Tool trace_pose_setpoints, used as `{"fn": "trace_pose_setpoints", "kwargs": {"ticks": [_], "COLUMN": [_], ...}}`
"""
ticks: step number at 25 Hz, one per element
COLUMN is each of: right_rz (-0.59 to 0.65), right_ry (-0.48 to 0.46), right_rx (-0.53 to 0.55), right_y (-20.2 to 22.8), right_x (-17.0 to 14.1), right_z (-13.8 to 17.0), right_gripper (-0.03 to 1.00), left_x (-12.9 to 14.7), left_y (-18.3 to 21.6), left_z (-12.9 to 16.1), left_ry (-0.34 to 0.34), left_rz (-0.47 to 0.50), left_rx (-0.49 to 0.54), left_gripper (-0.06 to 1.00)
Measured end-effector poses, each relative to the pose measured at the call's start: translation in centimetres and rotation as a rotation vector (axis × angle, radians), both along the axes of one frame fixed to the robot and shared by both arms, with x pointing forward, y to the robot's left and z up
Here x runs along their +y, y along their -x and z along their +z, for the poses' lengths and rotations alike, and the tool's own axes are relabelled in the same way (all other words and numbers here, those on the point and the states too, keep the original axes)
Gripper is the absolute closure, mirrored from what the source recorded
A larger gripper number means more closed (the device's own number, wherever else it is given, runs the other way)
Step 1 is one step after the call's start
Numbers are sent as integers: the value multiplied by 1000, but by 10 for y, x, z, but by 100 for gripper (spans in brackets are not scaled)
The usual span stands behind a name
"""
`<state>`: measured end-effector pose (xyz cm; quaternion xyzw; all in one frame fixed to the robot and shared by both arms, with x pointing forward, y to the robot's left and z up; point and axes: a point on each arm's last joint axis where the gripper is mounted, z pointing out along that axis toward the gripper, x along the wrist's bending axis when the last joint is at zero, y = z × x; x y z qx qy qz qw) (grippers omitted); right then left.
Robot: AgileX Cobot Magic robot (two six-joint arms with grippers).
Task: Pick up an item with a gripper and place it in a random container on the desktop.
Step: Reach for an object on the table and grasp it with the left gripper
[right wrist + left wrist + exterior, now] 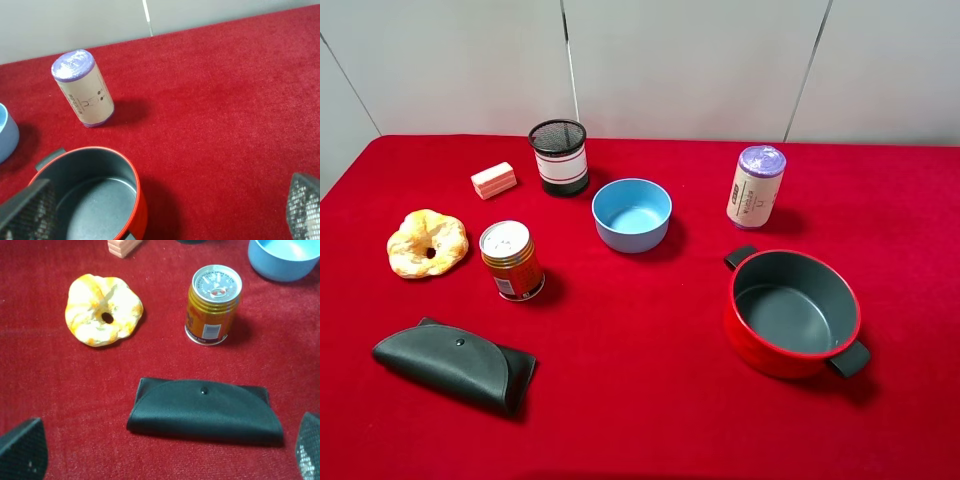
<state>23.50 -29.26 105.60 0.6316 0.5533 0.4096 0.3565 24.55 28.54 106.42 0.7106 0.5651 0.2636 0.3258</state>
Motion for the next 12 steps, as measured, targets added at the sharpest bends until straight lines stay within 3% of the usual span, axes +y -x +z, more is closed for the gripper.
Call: {"fn": "trace_pose_setpoints", "kwargs": {"ticks": [5,12], "right_rz": [0,0], "right_ry": [0,0], "right_rx": [0,0], "right_y": [0,0], "right_x": [0,0], "right_z": [0,0], "right_gripper": [28,28], "left_x": [0,-2], "left_y": [-25,-70], "left_z": [29,43], "left_ry": [-23,-49], "left_rz": [-27,-91], "left_rx": [63,171], "left_gripper": [-5,-5]}}
